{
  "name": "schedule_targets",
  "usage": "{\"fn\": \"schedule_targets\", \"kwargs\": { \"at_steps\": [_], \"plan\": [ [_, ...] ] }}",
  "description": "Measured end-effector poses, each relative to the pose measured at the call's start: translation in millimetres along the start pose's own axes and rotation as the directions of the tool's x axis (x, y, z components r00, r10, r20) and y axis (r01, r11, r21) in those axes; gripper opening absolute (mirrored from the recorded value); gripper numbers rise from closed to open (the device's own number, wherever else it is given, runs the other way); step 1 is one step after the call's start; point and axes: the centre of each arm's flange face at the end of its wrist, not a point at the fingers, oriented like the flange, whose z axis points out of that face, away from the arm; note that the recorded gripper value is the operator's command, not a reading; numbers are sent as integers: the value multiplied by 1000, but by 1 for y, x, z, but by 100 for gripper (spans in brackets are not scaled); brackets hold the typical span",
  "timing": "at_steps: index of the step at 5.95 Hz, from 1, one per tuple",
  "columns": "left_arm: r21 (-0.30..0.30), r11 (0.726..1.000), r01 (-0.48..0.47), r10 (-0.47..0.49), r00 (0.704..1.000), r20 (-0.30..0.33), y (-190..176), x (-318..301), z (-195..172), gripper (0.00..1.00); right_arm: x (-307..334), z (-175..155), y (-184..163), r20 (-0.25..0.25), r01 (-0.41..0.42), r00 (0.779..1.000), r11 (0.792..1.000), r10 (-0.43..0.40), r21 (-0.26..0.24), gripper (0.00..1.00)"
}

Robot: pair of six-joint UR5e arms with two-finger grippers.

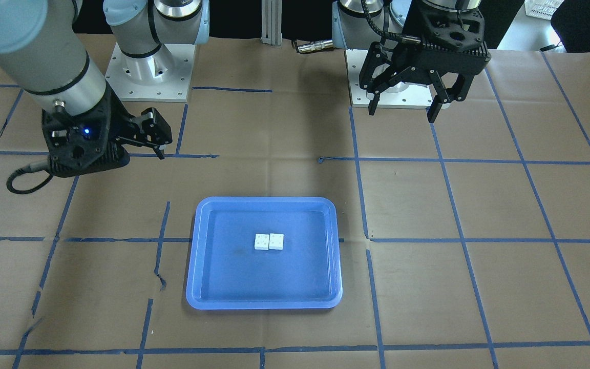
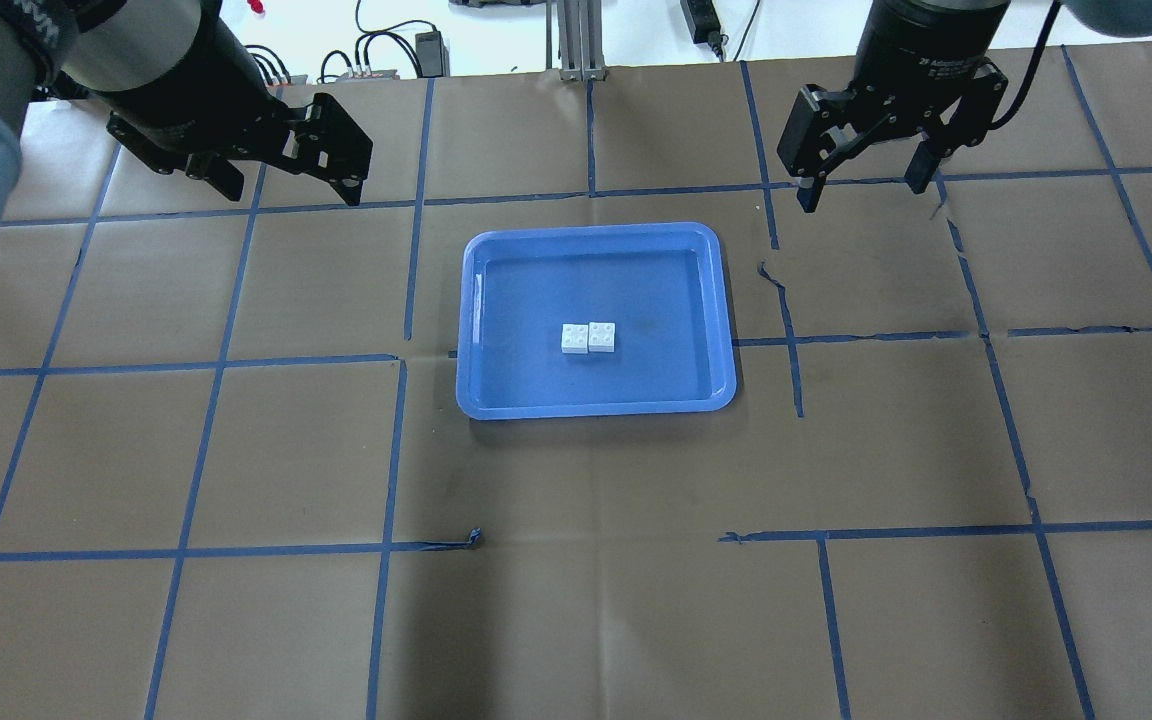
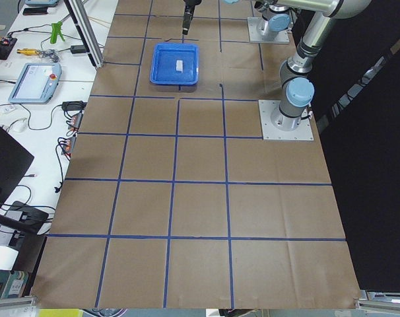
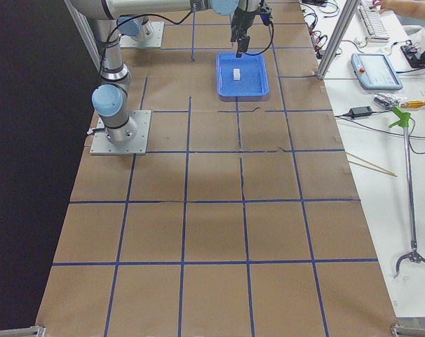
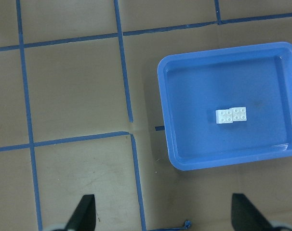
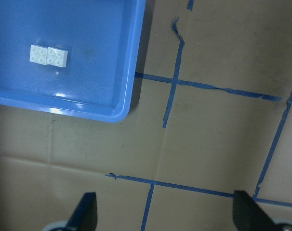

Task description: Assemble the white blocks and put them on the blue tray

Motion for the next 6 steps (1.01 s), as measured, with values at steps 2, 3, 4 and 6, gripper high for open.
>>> {"fn": "schedule_targets", "kwargs": {
  "at_steps": [2,3,4,6],
  "plan": [
    [0,1000,1,-1,1000,1,0,0,0,99,13,2,7,1,-96,995,995,96,-22,100],
    [0,1000,0,0,1000,1,0,0,0,99,12,2,10,1,-123,992,992,123,-22,100],
    [0,1000,0,0,1000,1,0,0,1,99,11,4,14,1,-139,990,990,139,-22,100],
    [-1,1000,0,0,1000,1,-1,0,1,99,8,5,22,4,-166,986,986,166,-18,100]
  ]
}}
